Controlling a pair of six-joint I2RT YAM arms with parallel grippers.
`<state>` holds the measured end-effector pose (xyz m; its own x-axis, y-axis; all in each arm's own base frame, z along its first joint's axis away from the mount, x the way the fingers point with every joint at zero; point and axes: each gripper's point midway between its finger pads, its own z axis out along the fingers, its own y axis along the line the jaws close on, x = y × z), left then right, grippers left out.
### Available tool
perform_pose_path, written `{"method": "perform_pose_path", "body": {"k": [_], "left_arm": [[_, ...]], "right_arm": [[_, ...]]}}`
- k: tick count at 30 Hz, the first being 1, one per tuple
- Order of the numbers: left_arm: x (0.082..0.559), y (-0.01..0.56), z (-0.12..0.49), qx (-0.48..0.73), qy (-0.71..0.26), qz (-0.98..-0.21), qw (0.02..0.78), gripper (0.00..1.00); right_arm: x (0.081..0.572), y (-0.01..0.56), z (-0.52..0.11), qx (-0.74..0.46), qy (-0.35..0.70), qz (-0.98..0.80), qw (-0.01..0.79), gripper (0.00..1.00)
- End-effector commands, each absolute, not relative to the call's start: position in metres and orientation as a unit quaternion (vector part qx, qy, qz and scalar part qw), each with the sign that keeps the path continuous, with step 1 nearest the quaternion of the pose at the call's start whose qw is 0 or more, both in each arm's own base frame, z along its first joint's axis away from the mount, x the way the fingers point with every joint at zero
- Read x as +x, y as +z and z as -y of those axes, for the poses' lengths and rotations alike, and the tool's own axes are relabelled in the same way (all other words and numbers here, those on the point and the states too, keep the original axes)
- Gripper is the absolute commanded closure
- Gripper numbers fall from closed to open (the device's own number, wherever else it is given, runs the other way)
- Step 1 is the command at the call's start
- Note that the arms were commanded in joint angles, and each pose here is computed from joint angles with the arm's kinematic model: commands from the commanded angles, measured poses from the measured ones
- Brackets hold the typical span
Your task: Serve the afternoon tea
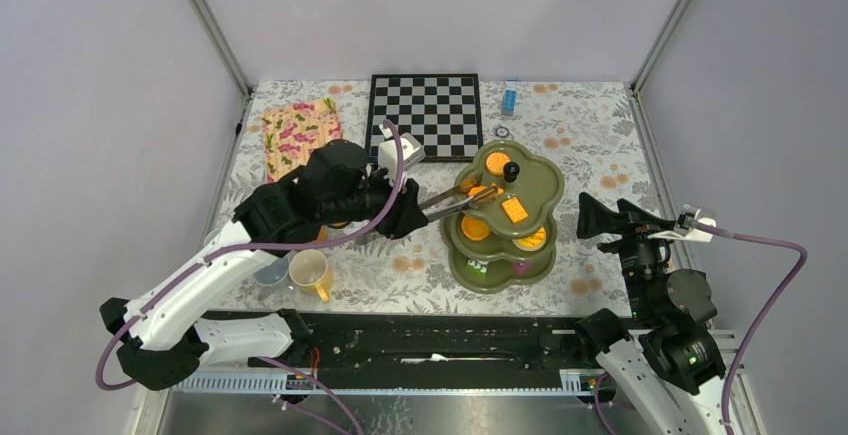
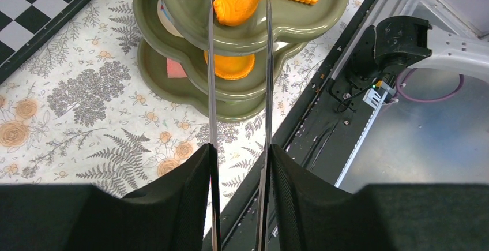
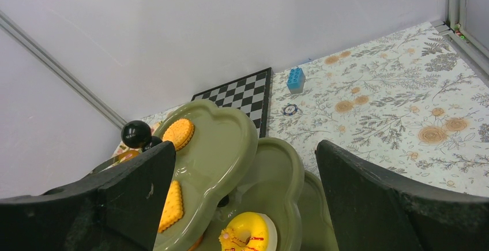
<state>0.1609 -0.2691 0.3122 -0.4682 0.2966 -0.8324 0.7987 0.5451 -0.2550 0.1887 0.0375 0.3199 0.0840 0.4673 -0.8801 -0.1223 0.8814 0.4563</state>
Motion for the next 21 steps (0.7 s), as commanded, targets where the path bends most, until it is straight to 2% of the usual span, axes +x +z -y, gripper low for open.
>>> {"method": "perform_pose_path", "body": {"k": [1, 6, 15, 19, 21], "left_arm": [[0.169, 0.347, 0.268, 0.337, -0.333, -0.763, 0.440, 0.56], [0.168, 0.362, 0.263, 0.338, -0.336, -0.749, 0.461, 0.52], [0.166, 0.403, 0.250, 0.329, -0.344, -0.706, 0.524, 0.53], [0.211, 0.417, 0.201, 0.203, -0.223, -0.741, 0.600, 0.54], [0.231, 0.413, 0.176, 0.142, -0.152, -0.764, 0.611, 0.52]], "right_arm": [[0.187, 0.329, -0.039, 0.135, 0.218, -0.634, 0.730, 0.02], [0.188, 0.329, -0.040, 0.136, 0.220, -0.635, 0.728, 0.02], [0.187, 0.329, -0.041, 0.136, 0.221, -0.634, 0.728, 0.02], [0.189, 0.326, -0.042, 0.136, 0.222, -0.637, 0.725, 0.02], [0.190, 0.326, -0.043, 0.137, 0.222, -0.639, 0.724, 0.02]]}}
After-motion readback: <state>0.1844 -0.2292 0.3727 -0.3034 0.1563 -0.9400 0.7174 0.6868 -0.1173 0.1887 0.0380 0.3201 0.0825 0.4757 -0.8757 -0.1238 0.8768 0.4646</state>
